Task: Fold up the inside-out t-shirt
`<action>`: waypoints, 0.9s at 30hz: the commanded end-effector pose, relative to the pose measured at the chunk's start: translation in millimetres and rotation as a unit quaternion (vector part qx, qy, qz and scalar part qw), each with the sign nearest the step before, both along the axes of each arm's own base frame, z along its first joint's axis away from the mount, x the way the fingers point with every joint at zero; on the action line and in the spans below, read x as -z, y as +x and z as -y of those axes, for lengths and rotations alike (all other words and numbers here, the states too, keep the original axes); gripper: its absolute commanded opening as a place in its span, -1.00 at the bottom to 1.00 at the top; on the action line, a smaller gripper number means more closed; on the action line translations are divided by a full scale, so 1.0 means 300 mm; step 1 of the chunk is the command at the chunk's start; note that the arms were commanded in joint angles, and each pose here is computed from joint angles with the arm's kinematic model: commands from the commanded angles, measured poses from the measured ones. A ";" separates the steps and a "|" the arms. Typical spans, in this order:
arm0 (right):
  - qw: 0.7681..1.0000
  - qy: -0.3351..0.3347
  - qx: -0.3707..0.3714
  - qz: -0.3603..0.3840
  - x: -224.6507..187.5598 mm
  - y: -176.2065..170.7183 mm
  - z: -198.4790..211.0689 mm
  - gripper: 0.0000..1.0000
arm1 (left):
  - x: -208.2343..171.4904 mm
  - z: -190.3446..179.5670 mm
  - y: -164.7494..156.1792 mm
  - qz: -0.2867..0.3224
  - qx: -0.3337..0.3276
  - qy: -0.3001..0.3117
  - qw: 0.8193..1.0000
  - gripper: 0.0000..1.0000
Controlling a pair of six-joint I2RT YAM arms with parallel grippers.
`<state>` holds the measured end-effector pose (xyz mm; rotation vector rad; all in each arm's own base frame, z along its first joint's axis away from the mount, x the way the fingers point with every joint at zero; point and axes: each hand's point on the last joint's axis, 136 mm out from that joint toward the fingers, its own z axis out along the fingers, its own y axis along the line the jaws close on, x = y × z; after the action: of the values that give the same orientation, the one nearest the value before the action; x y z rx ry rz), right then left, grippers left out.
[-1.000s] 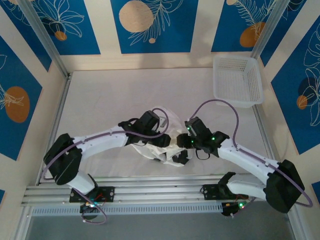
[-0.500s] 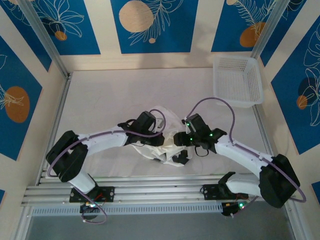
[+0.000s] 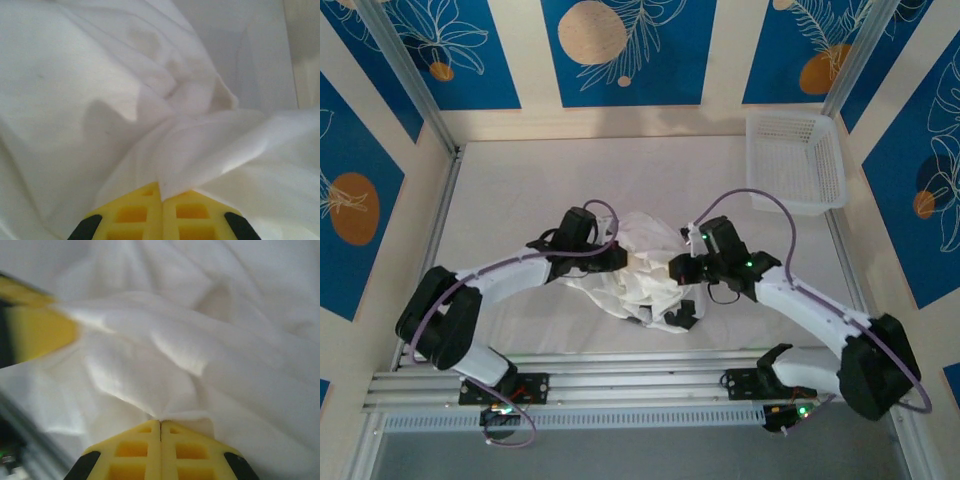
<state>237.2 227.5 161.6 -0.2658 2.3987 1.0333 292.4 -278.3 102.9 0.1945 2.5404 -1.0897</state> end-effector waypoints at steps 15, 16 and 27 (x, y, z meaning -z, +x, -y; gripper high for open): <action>0.988 0.153 -0.014 -0.023 -0.091 -0.030 -0.015 -1.00 | -0.271 0.039 -0.225 0.268 0.098 0.028 0.958 -0.25; 0.987 0.155 -0.016 -0.024 -0.098 -0.030 -0.020 -1.00 | -0.263 0.062 -0.226 0.264 0.107 0.022 0.958 -0.25; 0.986 0.163 -0.028 -0.015 -0.155 -0.052 -0.041 -1.00 | -0.190 0.241 -0.166 0.237 0.142 -0.042 0.960 -0.17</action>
<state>225.1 236.1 189.5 -0.1725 2.2545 1.4055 230.3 -335.1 129.6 0.7387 2.1965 -1.0398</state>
